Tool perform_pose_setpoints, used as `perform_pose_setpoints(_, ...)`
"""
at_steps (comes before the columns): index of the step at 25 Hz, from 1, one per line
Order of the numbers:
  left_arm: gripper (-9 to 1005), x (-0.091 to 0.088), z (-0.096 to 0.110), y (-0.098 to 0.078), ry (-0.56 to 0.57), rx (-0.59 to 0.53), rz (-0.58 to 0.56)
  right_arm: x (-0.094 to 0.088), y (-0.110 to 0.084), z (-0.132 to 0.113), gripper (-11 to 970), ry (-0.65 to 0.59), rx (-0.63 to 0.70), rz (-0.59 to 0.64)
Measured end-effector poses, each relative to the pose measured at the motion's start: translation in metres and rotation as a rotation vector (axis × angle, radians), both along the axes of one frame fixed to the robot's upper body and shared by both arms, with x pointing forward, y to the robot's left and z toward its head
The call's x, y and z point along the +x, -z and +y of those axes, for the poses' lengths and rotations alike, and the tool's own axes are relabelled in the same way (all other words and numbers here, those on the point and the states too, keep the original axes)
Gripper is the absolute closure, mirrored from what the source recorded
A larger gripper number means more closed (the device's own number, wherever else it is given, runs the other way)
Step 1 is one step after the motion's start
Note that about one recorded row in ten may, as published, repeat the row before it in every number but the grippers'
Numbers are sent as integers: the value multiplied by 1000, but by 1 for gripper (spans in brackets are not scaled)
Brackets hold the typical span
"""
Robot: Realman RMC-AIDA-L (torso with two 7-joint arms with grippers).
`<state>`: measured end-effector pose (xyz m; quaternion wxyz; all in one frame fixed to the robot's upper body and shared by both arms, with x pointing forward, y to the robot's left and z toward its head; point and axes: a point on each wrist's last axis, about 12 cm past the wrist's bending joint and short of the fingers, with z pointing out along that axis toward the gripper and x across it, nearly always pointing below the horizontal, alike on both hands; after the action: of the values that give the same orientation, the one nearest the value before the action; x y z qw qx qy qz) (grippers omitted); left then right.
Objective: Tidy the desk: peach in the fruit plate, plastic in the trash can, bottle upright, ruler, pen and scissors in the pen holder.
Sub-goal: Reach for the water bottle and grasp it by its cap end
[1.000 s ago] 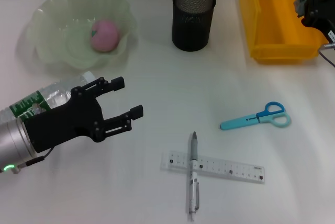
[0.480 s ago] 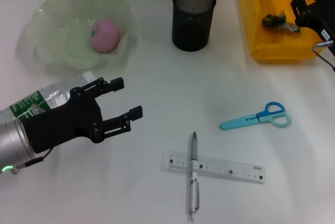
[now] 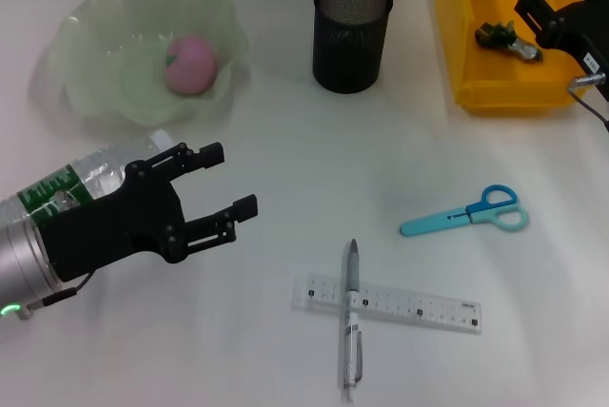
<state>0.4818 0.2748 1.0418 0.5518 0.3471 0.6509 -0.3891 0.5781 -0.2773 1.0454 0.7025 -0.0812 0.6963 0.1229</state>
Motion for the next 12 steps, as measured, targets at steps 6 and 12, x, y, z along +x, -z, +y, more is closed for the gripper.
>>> perform_pose_setpoints(6, 198, -1, 1, 0, -1, 0, 0, -1, 0, 0, 272, -1, 4, -2)
perform_pose_setpoints(12, 198, -1, 2, -1, 1, -4, -4, -2, 1, -1, 271, -2, 25, 2)
